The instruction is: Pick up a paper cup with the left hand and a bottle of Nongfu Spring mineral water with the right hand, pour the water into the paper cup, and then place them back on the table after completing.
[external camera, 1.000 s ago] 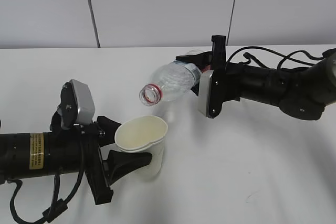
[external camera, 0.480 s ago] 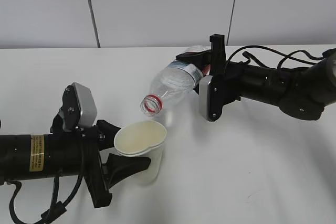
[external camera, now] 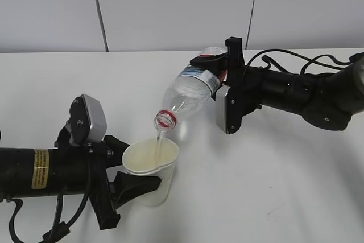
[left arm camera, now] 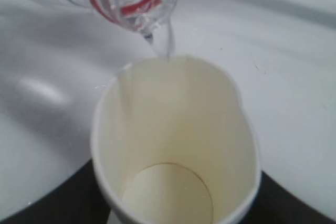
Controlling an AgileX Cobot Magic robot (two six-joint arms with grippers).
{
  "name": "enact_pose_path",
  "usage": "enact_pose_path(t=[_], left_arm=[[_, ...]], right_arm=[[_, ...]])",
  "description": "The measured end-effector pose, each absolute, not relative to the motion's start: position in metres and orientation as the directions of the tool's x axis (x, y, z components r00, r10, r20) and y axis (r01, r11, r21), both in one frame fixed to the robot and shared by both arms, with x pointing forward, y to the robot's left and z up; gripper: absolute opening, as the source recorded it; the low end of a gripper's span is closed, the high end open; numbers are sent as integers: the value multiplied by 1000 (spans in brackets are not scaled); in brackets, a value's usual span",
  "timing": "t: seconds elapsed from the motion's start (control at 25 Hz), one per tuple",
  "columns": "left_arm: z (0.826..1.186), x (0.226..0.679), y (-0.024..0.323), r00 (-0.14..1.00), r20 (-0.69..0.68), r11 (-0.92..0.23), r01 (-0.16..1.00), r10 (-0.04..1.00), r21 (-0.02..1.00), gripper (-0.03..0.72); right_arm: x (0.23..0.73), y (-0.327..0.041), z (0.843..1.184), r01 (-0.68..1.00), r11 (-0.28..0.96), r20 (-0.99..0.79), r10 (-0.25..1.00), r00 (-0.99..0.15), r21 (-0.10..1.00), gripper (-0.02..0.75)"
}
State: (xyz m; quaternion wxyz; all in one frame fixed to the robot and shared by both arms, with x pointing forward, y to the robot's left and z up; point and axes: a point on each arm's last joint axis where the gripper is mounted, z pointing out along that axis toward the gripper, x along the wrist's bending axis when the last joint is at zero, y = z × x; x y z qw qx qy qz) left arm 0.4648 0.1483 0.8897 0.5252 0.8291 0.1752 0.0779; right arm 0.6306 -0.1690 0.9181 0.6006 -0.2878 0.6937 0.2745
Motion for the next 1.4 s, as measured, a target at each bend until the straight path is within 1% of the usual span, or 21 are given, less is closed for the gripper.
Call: enact_pose_path(t=[0.32, 0.48, 1.2, 1.4], left_arm=[[889, 463, 148, 931, -68, -394, 216, 358, 893, 388], [889, 462, 148, 936, -66, -400, 211, 346, 892, 388], [888, 461, 148, 939, -64, -415, 210, 339, 886, 388], [887, 461, 148, 938, -62, -419, 211, 340, 883, 387]], right_arm=[[631, -169, 920, -731, 682, -993, -78, -85, 9, 347], [632, -169, 920, -727, 686, -994, -95, -59, -23, 347], [632, -170, 921, -723, 683, -990, -141, 6, -102, 344], [632, -169, 924, -730, 675, -992, -122, 33, -107, 342]])
